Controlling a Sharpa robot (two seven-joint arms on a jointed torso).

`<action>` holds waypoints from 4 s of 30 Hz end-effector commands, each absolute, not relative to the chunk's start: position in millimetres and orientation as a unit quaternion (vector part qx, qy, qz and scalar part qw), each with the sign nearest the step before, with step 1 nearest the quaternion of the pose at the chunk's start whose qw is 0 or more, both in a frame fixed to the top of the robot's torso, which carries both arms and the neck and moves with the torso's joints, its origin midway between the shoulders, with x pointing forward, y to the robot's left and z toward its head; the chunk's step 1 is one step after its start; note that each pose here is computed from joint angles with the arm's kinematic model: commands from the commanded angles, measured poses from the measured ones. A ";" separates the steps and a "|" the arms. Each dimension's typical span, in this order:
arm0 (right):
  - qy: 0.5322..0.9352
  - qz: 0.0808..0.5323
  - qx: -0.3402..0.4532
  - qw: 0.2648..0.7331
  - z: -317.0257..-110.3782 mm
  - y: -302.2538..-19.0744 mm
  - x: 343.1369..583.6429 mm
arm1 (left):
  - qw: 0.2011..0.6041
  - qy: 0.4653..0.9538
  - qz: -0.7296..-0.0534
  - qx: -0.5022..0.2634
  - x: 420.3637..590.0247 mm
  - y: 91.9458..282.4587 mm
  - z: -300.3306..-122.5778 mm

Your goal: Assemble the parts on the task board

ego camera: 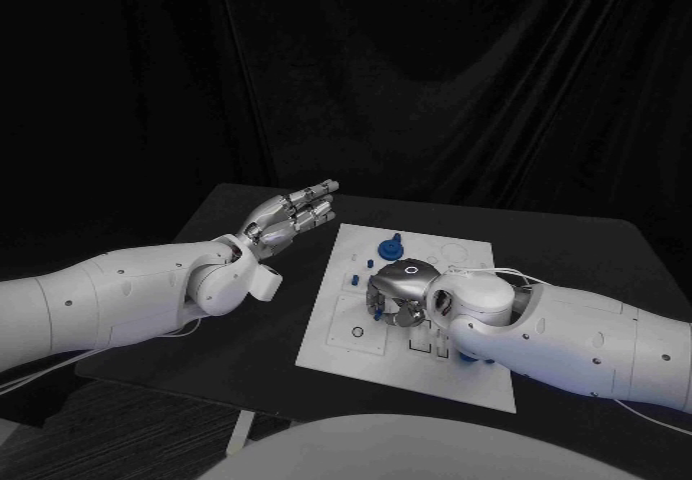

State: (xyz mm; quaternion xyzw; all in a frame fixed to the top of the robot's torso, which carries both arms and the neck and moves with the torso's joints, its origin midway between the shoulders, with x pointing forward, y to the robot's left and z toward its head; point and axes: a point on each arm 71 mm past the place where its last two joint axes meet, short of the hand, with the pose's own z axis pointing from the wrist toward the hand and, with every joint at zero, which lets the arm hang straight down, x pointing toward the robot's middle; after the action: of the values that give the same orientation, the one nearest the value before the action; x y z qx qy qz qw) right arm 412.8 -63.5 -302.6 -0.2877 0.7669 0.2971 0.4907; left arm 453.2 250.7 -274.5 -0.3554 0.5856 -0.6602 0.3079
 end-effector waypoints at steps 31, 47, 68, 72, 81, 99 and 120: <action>0.787 0.272 -0.290 0.471 -310.2 -61.7 410.1 | 0.296 0.584 -0.666 -0.359 450.9 248.2 -278.6; 0.789 0.270 -0.290 0.470 -312.2 -60.6 410.3 | 0.291 0.587 -0.663 -0.361 450.2 248.1 -281.3; 0.788 0.267 -0.284 0.477 -312.1 -62.4 412.0 | 0.288 0.591 -0.660 -0.364 448.8 248.2 -285.4; 0.787 0.267 -0.282 0.479 -311.9 -62.7 412.6 | 0.287 0.591 -0.659 -0.365 448.8 248.1 -285.9; 0.786 0.264 -0.276 0.487 -311.4 -63.3 414.4 | 0.285 0.593 -0.658 -0.365 448.7 247.6 -287.0; 0.774 0.246 -0.276 0.514 -299.8 -82.1 415.5 | 0.283 0.595 -0.656 -0.367 447.7 249.1 -288.5; 0.787 0.181 -0.242 0.538 -232.8 -171.8 439.8 | 0.290 0.590 -0.659 -0.366 448.1 251.3 -288.1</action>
State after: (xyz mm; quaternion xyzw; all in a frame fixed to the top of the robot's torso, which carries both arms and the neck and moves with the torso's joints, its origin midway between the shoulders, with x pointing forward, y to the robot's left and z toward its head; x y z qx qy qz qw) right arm 439.9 -166.6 -227.3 -0.2438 0.7664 0.2034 0.5584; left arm 448.2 252.4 -289.8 -0.3675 0.6002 -0.6489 0.2892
